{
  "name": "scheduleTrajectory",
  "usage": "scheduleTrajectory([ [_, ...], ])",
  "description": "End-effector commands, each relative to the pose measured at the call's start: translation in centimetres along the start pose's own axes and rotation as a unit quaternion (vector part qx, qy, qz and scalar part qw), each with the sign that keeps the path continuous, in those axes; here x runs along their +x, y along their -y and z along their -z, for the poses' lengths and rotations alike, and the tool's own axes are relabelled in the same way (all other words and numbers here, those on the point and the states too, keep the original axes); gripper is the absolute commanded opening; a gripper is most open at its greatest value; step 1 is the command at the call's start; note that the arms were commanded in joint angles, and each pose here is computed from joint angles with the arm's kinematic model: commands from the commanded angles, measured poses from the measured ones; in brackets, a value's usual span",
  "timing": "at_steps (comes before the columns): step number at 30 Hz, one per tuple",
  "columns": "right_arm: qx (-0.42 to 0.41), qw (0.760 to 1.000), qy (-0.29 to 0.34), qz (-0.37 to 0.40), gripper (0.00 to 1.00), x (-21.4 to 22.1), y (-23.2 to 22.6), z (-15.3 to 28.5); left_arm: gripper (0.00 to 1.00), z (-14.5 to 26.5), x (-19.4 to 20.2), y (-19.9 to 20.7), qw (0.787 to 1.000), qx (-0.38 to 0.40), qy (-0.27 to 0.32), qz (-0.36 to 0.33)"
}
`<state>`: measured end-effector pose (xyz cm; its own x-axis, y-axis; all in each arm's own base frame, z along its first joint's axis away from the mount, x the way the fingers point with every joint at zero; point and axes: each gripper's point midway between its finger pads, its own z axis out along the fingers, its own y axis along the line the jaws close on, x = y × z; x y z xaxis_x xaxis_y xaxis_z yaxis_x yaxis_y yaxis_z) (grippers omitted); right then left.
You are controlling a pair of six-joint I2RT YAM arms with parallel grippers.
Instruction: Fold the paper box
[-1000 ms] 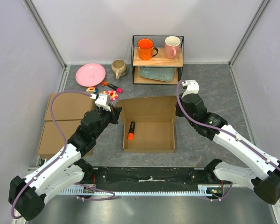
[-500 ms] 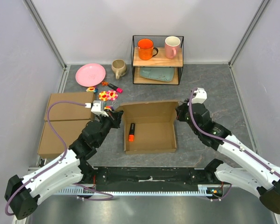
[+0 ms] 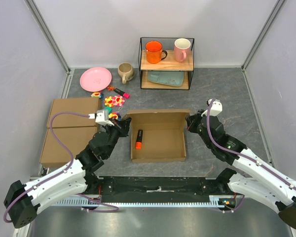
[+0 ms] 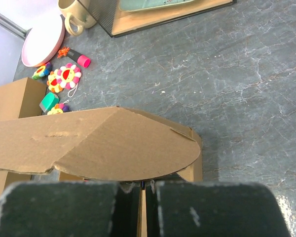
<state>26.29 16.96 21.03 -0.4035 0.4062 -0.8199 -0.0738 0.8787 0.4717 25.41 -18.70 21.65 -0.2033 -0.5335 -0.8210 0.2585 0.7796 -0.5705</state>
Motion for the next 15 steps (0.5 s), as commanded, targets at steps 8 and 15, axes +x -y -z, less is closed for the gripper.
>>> scheduleTrajectory([
  [8,0.02,0.996,-0.082,0.016,0.0,7.0,3.6,1.5,0.02,2.3,3.0,0.3,0.998,0.054,-0.02,0.033],
  [15,0.024,0.997,-0.072,0.022,0.16,6.3,4.4,2.7,0.03,3.8,4.3,-1.5,0.998,0.054,-0.035,0.004],
])
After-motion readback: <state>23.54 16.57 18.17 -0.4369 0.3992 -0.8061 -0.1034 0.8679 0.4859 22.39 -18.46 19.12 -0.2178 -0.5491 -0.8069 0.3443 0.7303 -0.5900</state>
